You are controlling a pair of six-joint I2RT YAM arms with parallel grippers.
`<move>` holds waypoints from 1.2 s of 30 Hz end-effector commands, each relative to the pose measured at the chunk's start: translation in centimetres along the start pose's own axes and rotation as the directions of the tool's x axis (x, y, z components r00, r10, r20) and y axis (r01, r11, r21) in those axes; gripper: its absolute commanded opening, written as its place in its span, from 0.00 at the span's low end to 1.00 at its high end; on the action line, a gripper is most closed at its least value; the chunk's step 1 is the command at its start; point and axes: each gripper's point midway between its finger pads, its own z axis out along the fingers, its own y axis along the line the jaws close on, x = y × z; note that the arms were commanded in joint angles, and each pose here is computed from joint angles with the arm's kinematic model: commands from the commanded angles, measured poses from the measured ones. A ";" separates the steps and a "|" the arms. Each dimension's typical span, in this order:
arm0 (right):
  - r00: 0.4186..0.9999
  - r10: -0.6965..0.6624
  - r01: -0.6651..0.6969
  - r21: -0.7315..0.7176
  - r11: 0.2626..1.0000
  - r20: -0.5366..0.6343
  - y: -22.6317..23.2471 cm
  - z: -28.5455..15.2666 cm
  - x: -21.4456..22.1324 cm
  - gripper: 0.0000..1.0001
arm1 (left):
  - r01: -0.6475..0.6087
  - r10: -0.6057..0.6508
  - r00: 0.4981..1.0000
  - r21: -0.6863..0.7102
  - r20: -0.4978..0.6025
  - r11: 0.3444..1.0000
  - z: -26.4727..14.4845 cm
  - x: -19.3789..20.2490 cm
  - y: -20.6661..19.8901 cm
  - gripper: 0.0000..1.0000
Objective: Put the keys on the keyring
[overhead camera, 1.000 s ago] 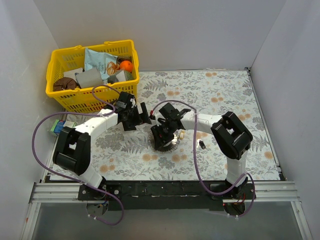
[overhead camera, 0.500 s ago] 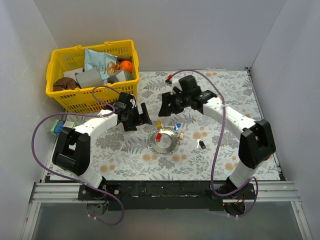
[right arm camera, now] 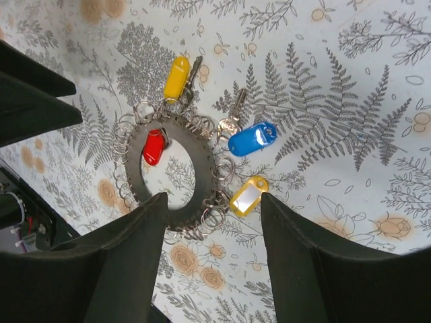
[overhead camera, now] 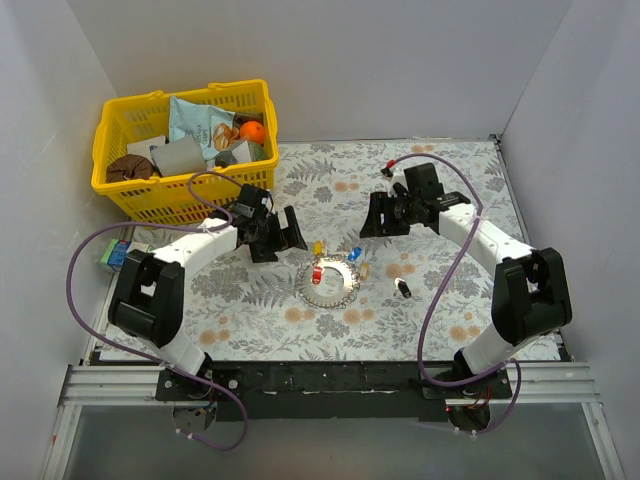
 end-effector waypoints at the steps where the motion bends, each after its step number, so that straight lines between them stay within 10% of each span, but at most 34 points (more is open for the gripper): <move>1: 0.999 -0.027 0.028 -0.047 0.998 0.035 1.4 -1.0 -0.3 0.65 | -0.025 0.025 1.000 0.055 0.009 0.998 -0.2 -1.1 -1.5 0.96; 36: 0.974 -0.189 0.164 -0.188 0.968 -0.122 8.7 5.9 1.8 0.62 | -0.081 0.082 0.994 0.019 -0.076 0.997 1.9 1.1 -0.8 0.79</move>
